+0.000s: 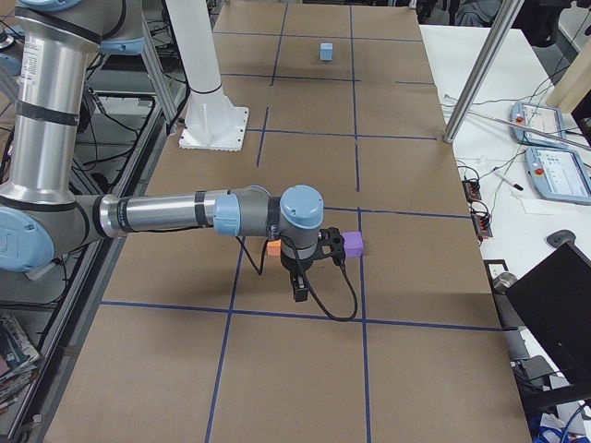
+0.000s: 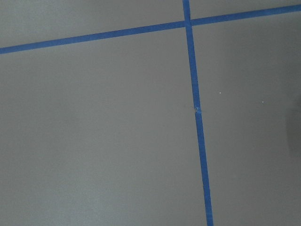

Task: Place blue block between orange and purple blocks
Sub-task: 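Lower the left gripper onto the light blue cube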

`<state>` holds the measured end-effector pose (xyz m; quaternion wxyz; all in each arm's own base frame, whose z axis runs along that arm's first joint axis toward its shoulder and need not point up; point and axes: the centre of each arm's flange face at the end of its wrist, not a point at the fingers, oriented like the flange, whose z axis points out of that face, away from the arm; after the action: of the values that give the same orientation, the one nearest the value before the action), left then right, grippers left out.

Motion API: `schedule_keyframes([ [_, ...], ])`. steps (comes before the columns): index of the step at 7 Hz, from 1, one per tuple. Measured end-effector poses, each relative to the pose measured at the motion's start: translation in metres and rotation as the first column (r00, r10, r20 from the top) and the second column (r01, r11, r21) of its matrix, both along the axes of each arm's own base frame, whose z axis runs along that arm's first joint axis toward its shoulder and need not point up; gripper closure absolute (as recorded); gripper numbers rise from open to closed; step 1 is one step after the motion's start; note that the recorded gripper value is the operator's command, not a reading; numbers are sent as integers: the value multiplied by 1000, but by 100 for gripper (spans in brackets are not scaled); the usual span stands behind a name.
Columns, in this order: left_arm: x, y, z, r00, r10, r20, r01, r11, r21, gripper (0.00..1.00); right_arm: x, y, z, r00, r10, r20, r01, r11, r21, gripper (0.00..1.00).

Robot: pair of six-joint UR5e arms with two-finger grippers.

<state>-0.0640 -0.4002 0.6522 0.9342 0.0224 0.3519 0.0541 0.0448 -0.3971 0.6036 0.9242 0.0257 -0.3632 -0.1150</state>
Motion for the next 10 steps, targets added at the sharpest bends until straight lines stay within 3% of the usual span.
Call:
schedule_keyframes([
  [4,9,-11,-9,1000,21,-3,-21,999,30,0,0,-1,-1,1000,0,0,0,1000,4,0],
  [7,35,-102,-49,998,64,-7,-61,979,195,0,-1,-3,0,1000,-1,-1,1,1000,3,0],
  [8,61,-115,-54,994,105,-11,-99,967,234,0,0,-3,0,1000,-1,0,1,1000,2,0],
  [9,99,-119,-60,992,126,-26,-116,965,236,0,-1,-3,0,1000,-1,0,1,1000,2,0],
  [10,142,-117,-67,995,85,-58,-73,981,179,0,-1,-3,0,1000,-1,1,1,1000,3,0],
])
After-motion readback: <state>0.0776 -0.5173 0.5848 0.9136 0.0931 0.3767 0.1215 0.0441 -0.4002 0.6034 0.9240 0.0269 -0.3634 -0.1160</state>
